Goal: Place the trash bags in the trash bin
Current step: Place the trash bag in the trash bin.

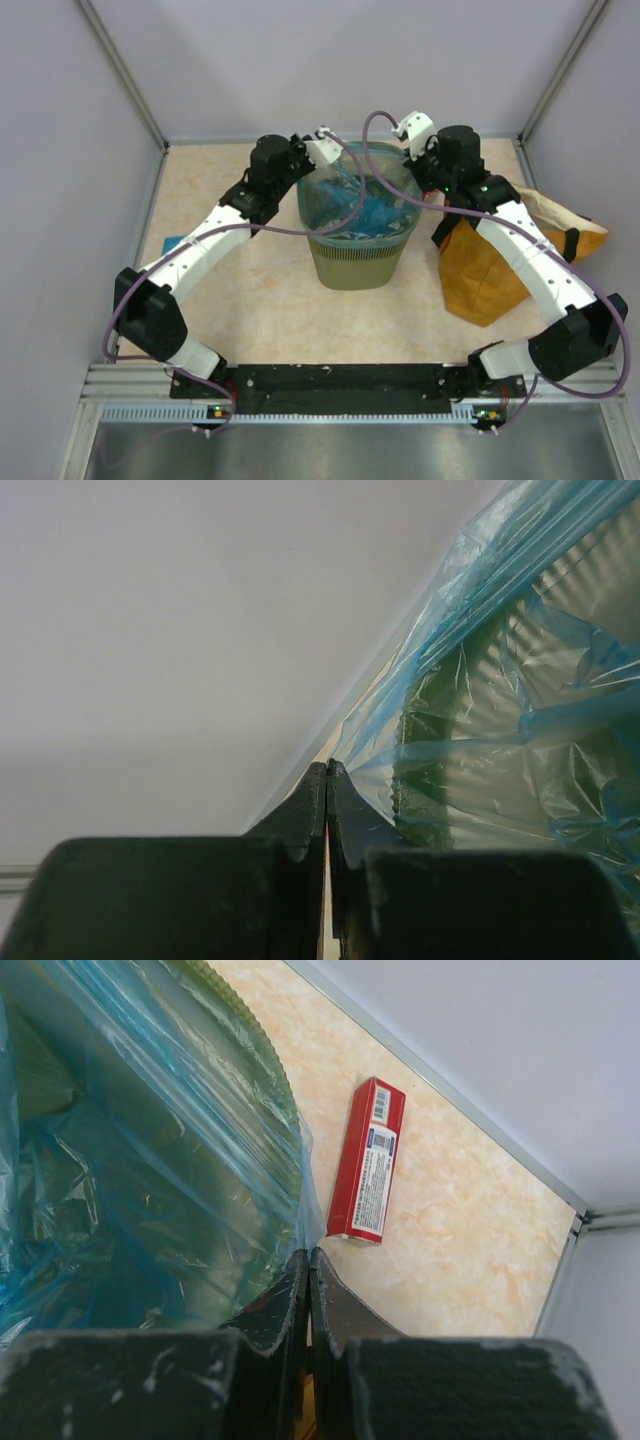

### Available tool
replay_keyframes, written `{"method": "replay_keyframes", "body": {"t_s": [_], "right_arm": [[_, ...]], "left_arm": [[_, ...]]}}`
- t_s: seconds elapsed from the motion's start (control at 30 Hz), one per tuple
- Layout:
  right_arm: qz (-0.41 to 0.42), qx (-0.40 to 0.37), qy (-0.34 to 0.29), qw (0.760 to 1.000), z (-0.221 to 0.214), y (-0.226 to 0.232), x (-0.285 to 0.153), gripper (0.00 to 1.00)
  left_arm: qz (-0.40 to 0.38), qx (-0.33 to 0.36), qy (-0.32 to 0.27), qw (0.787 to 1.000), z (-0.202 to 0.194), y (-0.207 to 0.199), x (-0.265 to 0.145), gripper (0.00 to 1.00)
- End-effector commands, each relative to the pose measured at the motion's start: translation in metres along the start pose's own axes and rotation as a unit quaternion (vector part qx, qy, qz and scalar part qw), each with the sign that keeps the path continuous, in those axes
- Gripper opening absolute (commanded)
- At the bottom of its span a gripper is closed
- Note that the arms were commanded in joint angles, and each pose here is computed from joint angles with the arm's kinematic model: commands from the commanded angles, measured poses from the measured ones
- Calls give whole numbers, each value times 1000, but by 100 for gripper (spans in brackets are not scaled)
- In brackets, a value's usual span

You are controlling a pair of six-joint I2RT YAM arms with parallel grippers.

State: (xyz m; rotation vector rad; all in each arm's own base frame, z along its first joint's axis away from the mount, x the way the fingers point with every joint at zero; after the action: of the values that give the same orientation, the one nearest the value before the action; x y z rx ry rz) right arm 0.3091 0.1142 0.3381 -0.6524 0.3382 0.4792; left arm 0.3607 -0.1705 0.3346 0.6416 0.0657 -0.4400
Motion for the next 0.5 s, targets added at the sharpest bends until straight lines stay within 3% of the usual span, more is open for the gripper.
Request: {"method": "replay_keyframes", "body": {"t_s": [0.0, 0.33, 0.47], "right_arm": [[-9, 11, -12, 1000, -5, -4, 4, 0], [-2, 13, -5, 1000, -18, -2, 7, 0], [10, 14, -12, 1000, -21, 1, 5, 0]], "left_arm": [[0, -4, -31, 1000, 5, 1, -2, 0], [-14, 2, -26, 1000, -4, -5, 0, 0], [-18, -2, -26, 999, -5, -7, -1, 16]]}}
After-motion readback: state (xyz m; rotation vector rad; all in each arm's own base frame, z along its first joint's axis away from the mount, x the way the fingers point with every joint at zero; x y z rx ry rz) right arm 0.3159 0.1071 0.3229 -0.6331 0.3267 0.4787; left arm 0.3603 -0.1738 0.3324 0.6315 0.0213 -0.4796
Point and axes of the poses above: each gripper's point midway between its finger pads, its own x axis out along the fingers, its own y axis along the line the jaws close on, z = x × y, the point moved 10 cm from there along -x, back along the fingers, and after that the axes turned 10 degrees about -x, right-handed, at the moved point
